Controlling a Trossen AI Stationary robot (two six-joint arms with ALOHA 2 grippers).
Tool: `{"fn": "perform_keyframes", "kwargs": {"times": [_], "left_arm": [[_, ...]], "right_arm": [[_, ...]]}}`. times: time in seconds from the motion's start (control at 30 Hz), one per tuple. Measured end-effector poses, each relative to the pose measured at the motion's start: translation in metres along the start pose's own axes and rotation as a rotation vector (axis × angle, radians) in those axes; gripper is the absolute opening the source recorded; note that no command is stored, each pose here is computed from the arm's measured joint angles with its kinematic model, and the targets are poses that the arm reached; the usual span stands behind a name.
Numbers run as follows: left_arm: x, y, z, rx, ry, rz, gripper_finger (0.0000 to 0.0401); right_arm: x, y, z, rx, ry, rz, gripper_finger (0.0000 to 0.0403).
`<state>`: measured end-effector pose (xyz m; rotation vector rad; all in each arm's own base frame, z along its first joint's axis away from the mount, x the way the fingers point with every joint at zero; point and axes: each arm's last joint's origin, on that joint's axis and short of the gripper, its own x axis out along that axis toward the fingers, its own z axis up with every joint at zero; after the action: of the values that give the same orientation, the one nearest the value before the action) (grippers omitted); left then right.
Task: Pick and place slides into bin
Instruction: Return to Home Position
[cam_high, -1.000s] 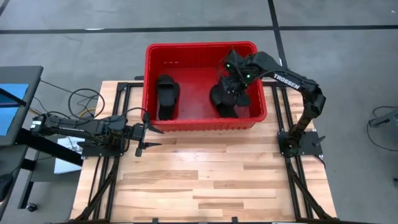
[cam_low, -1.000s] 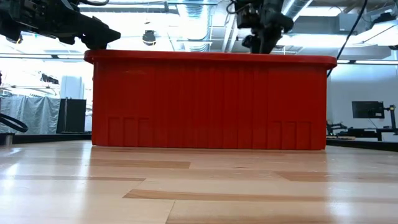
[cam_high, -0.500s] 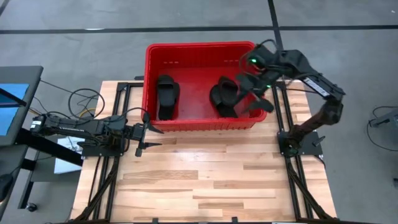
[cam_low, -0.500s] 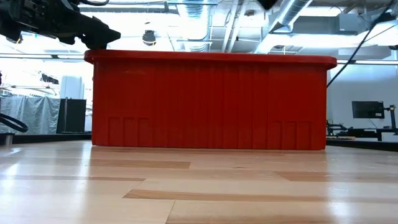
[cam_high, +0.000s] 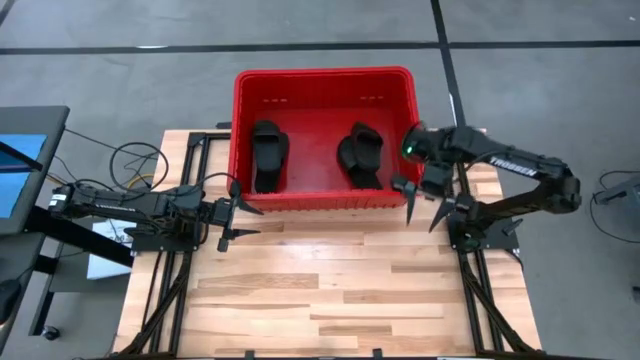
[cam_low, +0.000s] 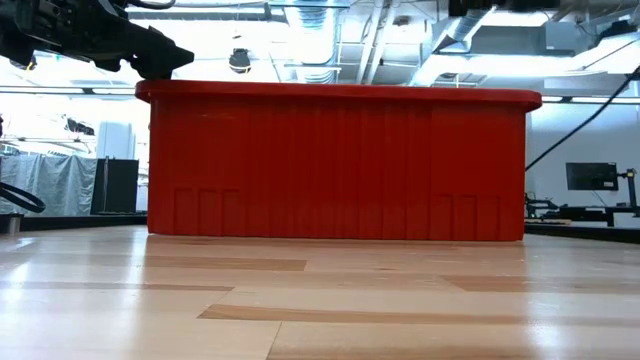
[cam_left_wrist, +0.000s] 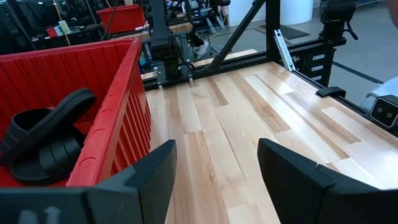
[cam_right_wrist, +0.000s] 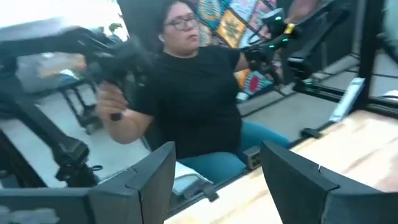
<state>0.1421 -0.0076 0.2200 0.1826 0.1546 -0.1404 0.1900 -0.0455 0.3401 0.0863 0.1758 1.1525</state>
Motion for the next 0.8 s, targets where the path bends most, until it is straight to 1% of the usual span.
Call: {"fn": "perform_keyframes", "kwargs": {"times": [0.13,0.27,0.4,0.6,0.8], "left_arm": [[0.0,0.0,0.0,0.0,0.0,0.0,0.0219],[-0.002,-0.002,0.001,0.004,-0.008,-0.008,0.0219],[-0.006,-0.008,0.003,0.009,-0.02,-0.044,0.0219],[-0.021,-0.018,0.002,0.022,-0.018,-0.108,0.0219],[-0.029,-0.027,-0.006,0.037,0.051,-0.195,0.0219]], "right_arm": [[0.015,-0.009,-0.034,0.02,-0.052,0.083,0.0224],[0.032,-0.017,-0.053,0.055,-0.061,0.164,0.0224],[0.048,-0.023,-0.061,0.1,-0.047,0.234,0.0224],[0.065,-0.029,-0.065,0.108,-0.03,0.3,0.0224],[0.083,-0.023,-0.073,0.125,-0.008,0.377,0.0224]]}}
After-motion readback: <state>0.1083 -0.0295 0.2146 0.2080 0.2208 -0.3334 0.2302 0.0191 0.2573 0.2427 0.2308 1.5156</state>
